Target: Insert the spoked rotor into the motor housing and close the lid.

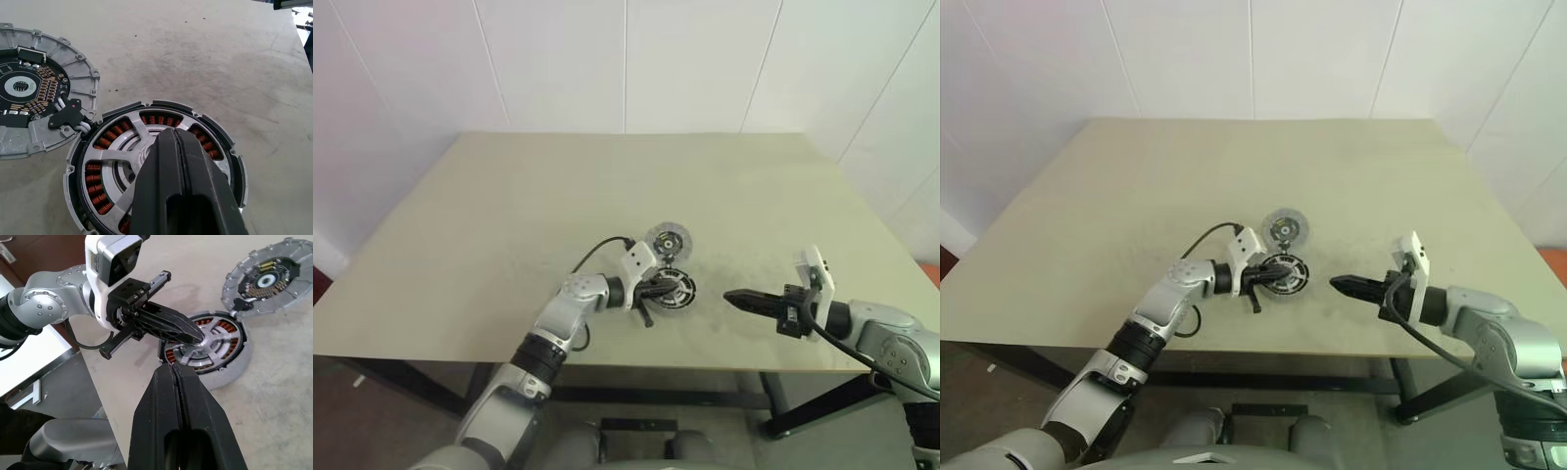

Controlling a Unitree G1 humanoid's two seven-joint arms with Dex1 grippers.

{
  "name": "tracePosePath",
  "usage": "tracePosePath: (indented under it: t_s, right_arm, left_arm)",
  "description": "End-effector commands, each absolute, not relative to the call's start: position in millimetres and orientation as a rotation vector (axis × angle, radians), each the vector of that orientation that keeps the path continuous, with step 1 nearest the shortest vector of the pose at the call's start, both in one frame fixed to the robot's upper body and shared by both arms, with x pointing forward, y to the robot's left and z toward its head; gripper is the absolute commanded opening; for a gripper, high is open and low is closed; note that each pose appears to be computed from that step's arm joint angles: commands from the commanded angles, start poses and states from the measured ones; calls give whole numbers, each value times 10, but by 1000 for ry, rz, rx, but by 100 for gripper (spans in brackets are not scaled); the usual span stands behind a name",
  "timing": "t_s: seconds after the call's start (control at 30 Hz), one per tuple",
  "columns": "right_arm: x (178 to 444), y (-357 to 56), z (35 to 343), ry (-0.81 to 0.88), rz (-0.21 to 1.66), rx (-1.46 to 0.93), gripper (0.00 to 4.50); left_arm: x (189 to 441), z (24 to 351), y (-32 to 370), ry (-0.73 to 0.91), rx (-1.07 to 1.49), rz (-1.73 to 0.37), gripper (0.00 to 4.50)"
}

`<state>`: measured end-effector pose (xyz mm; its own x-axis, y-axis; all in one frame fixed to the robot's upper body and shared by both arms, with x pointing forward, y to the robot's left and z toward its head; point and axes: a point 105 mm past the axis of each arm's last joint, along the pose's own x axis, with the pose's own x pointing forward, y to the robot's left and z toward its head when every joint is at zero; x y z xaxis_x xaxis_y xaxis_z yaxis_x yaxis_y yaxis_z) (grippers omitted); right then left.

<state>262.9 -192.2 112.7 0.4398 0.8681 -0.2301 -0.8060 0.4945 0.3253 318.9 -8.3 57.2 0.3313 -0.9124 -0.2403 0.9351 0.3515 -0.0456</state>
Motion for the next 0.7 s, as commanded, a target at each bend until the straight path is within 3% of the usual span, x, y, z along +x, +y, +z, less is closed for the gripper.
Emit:
tracePosePath:
  t_s: [0.03, 0.37, 0.7]
  right_arm:
    - [2694, -1721, 1410, 280, 1120, 99, 0]
    - [2720, -1255, 1577, 289, 1349, -151, 0]
    - [2787, -1122, 1414, 371, 1547, -683, 0]
  left_arm:
    - [3142, 777, -9, 125, 0, -1216, 3]
    - [2963, 1162, 508, -66, -66, -1155, 3]
    - [2886, 1006, 971, -81, -19, -1003, 3]
